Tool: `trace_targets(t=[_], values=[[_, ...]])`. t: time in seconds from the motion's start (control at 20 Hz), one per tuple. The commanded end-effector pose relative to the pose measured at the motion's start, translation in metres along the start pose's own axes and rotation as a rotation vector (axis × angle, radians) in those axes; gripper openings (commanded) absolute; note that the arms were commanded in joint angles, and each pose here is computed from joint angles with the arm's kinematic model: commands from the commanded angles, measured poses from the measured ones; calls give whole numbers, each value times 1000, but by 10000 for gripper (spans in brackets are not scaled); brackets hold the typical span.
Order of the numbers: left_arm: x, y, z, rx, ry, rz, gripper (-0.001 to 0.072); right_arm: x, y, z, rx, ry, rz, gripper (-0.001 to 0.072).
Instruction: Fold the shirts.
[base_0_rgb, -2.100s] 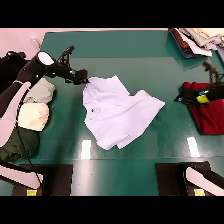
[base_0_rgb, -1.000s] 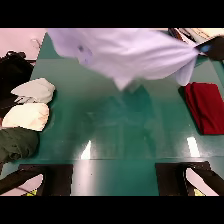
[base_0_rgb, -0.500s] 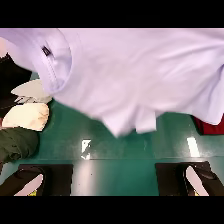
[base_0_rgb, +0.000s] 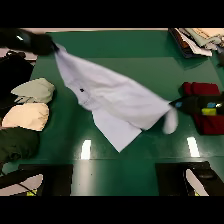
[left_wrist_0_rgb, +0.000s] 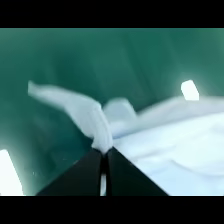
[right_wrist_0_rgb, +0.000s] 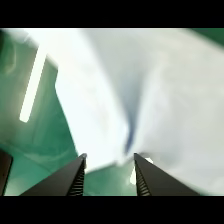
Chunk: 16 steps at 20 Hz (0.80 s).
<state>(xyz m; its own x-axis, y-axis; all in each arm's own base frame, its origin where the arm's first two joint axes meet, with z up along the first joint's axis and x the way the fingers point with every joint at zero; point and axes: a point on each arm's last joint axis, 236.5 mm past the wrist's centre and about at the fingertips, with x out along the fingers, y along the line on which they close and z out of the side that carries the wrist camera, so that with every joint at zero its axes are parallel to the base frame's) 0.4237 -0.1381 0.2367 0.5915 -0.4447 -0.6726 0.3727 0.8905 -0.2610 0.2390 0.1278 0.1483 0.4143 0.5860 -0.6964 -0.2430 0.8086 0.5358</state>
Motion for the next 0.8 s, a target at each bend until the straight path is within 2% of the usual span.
trace_targets(t=[0.0, 0.2, 0.4, 0.6, 0.75], values=[[34, 29, -33, -13, 134, 61, 21, 18, -8, -30, 11, 92, -17, 378], [33, 32, -32, -8, 130, 75, 21, 19, -75, -33, 71, 162, -231, 383], [34, 32, -30, -9, 120, 74, 21, 49, -146, -5, 187, 147, -296, 383], [34, 32, -29, -9, 119, 74, 21, 111, -179, 4, 309, 175, -183, 383], [34, 32, -30, -9, 119, 74, 21, 152, -196, 16, 330, 166, -186, 383]])
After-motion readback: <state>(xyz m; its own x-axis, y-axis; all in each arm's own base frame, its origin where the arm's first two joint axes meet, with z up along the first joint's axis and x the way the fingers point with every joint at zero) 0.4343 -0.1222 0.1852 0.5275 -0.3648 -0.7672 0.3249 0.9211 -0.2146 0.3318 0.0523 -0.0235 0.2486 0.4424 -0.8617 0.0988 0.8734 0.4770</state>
